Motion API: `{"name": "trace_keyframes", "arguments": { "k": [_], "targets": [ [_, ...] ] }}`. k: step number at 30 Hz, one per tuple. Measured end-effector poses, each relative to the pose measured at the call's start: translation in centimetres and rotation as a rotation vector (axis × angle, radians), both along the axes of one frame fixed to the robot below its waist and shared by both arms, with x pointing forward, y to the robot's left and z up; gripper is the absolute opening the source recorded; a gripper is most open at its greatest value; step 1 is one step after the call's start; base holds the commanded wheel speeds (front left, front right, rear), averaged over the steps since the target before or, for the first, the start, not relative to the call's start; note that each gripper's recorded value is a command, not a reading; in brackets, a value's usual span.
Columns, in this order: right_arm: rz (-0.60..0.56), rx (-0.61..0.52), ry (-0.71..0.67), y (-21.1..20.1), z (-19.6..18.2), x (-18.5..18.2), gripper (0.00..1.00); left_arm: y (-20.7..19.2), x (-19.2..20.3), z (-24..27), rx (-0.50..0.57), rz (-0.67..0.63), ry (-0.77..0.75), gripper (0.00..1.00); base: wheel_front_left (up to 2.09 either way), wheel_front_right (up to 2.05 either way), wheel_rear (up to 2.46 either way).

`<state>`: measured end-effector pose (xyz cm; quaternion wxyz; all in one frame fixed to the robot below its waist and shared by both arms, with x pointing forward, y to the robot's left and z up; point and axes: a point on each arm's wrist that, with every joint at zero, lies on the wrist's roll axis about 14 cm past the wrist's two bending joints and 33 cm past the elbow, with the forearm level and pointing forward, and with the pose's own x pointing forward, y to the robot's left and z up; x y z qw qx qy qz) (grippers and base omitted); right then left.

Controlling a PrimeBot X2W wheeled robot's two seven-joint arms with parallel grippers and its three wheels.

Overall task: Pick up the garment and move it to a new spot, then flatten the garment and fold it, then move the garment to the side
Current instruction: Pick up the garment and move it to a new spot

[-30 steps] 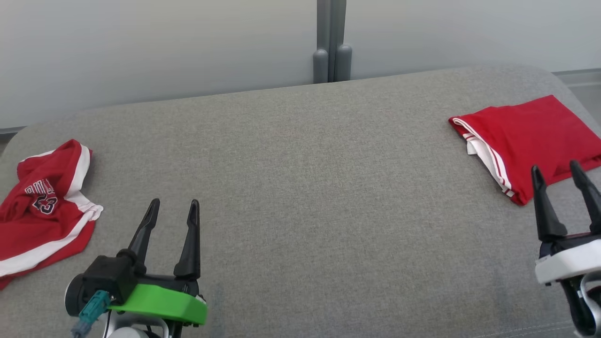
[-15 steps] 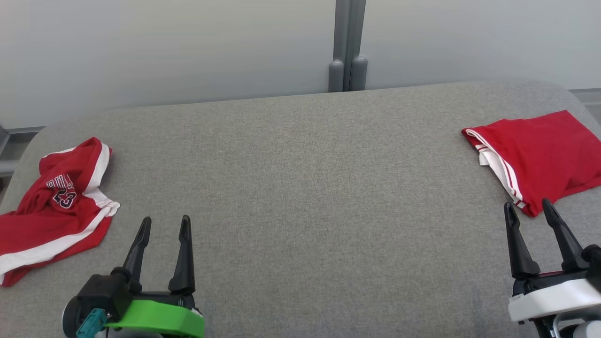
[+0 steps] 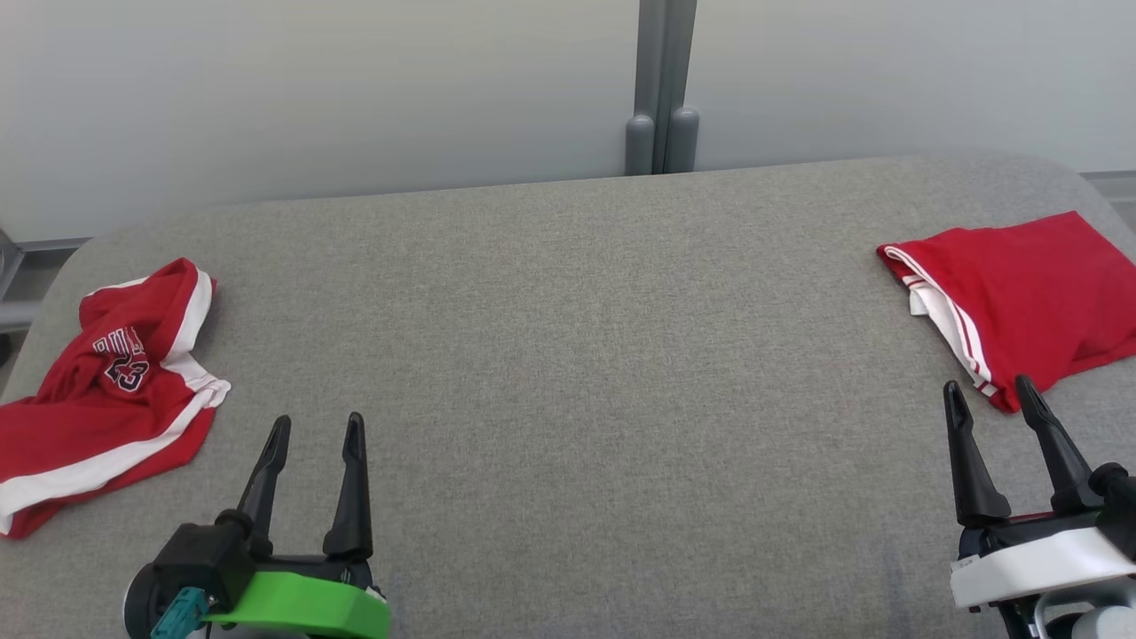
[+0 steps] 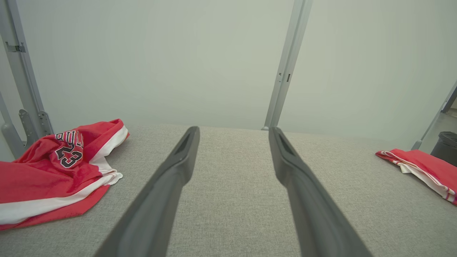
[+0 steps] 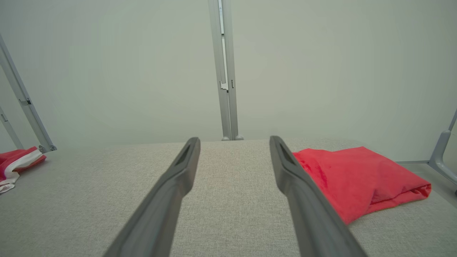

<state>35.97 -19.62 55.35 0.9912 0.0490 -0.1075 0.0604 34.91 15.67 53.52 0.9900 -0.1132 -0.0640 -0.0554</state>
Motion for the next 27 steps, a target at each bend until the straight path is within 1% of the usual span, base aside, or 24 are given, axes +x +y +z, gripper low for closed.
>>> {"name": "trace_keyframes", "arguments": {
  "k": [11, 17, 27],
  "targets": [
    [0.026, 0.003, 0.004, 0.9, -0.2, -0.1, 1.00, 0.5, -0.1, -0.1, 0.003, 0.015, 0.000, 1.00, 0.00, 0.00, 0.00],
    [0.083, 0.008, 0.012, 2.7, -0.4, 0.3, 1.00, 1.7, -0.6, -0.1, 0.007, 0.050, -0.001, 1.00, 0.00, 0.00, 0.00],
    [0.224, 0.029, 0.031, 7.6, -0.8, 1.7, 1.00, 5.3, -2.6, -0.1, 0.013, 0.163, 0.004, 1.00, 0.00, 0.00, 0.00]
  ]
}}
